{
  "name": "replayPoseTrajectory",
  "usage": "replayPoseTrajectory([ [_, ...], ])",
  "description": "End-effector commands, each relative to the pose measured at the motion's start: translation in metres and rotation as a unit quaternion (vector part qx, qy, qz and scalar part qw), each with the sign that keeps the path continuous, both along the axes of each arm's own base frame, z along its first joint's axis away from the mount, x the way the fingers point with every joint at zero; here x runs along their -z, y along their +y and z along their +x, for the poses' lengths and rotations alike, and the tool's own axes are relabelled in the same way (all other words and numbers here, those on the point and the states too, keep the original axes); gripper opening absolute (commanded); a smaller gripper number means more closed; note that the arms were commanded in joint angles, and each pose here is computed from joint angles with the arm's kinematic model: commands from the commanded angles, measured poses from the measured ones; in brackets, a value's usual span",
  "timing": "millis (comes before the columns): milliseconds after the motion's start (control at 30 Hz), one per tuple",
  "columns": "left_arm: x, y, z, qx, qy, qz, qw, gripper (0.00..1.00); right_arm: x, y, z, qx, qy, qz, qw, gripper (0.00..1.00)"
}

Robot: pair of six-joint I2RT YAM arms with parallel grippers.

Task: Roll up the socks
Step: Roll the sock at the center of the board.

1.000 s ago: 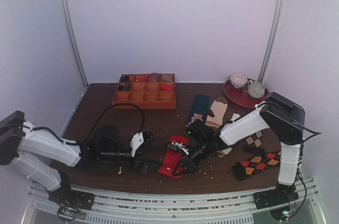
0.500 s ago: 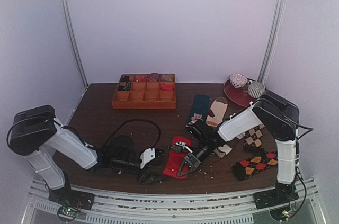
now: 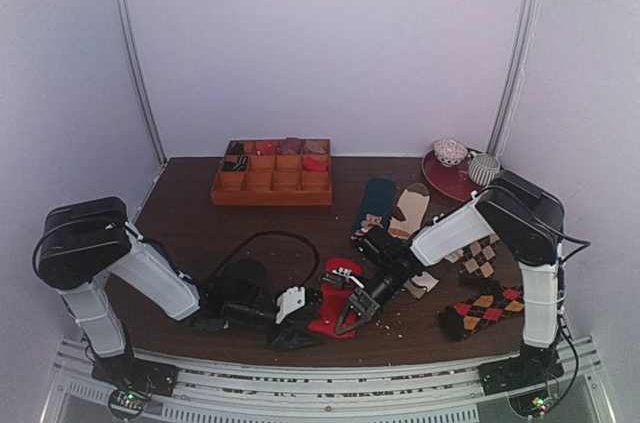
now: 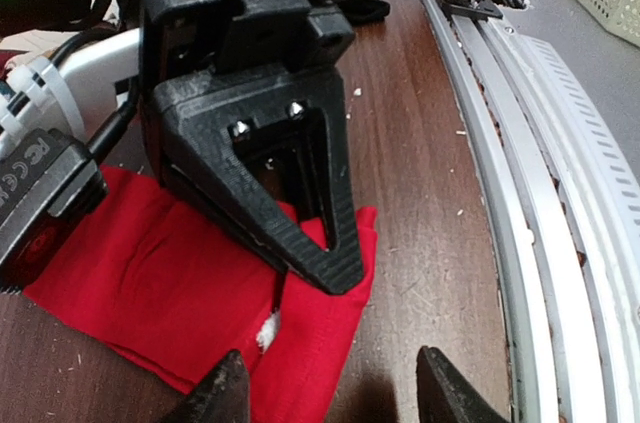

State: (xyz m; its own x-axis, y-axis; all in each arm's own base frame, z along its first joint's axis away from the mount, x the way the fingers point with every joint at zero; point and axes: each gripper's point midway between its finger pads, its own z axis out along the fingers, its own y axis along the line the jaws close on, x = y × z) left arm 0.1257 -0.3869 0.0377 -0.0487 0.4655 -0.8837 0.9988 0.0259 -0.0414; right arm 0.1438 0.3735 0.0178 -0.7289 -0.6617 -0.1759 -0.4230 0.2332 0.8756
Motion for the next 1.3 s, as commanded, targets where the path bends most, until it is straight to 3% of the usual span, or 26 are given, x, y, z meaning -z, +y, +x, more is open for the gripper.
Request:
replayPoseTrajectory([
  [0,0.001,-0.010,0.002,0.009,-0.007,-0.009,1.000,0.56,0.055,-0.036,-0.014,0.016,0.031,-0.121,0.992,0.06],
  [233,0.022,-0.004,-0.001,0.010,0.009,0.031,0.999,0.50,0.050,-0.034,-0.014,0.015,0.034,-0.113,0.993,0.06],
  [433,0.039,-0.002,-0.002,0.007,0.031,0.068,0.997,0.20,0.046,-0.031,-0.013,0.013,0.036,-0.105,0.994,0.06],
  [467,0.042,-0.001,-0.003,0.007,0.038,0.073,0.997,0.07,0.045,-0.032,-0.013,0.012,0.035,-0.104,0.994,0.06],
  [500,0.044,0.000,-0.004,0.003,0.045,0.075,0.996,0.00,0.043,-0.031,-0.013,0.008,0.032,-0.100,0.994,0.06],
  [567,0.043,0.005,-0.007,-0.007,0.065,0.071,0.995,0.00,0.036,-0.030,-0.012,0.002,0.021,-0.091,0.996,0.08],
  [667,0.047,0.013,-0.011,-0.031,0.109,0.085,0.990,0.00,0.013,-0.024,-0.003,0.003,-0.022,-0.058,0.998,0.21],
  [733,0.053,0.018,-0.011,-0.051,0.144,0.112,0.982,0.00,-0.013,-0.017,0.011,0.023,-0.074,-0.023,0.997,0.46],
  [767,0.057,0.022,-0.012,-0.060,0.163,0.130,0.976,0.00,-0.030,-0.013,0.020,0.038,-0.108,-0.002,0.993,0.52],
  [867,0.063,0.031,-0.015,-0.078,0.215,0.165,0.959,0.00,-0.081,-0.007,0.043,0.088,-0.222,0.064,0.969,0.55],
  [967,0.068,0.044,-0.017,-0.097,0.274,0.190,0.938,0.00,-0.126,-0.018,0.051,0.136,-0.351,0.130,0.917,0.60],
  [1133,0.074,0.064,-0.018,-0.112,0.358,0.215,0.902,0.00,-0.113,-0.032,0.022,0.098,-0.524,0.128,0.837,0.62],
  [1267,0.078,0.065,-0.014,-0.111,0.370,0.236,0.892,0.00,-0.095,-0.026,0.010,0.062,-0.609,0.101,0.784,0.63],
])
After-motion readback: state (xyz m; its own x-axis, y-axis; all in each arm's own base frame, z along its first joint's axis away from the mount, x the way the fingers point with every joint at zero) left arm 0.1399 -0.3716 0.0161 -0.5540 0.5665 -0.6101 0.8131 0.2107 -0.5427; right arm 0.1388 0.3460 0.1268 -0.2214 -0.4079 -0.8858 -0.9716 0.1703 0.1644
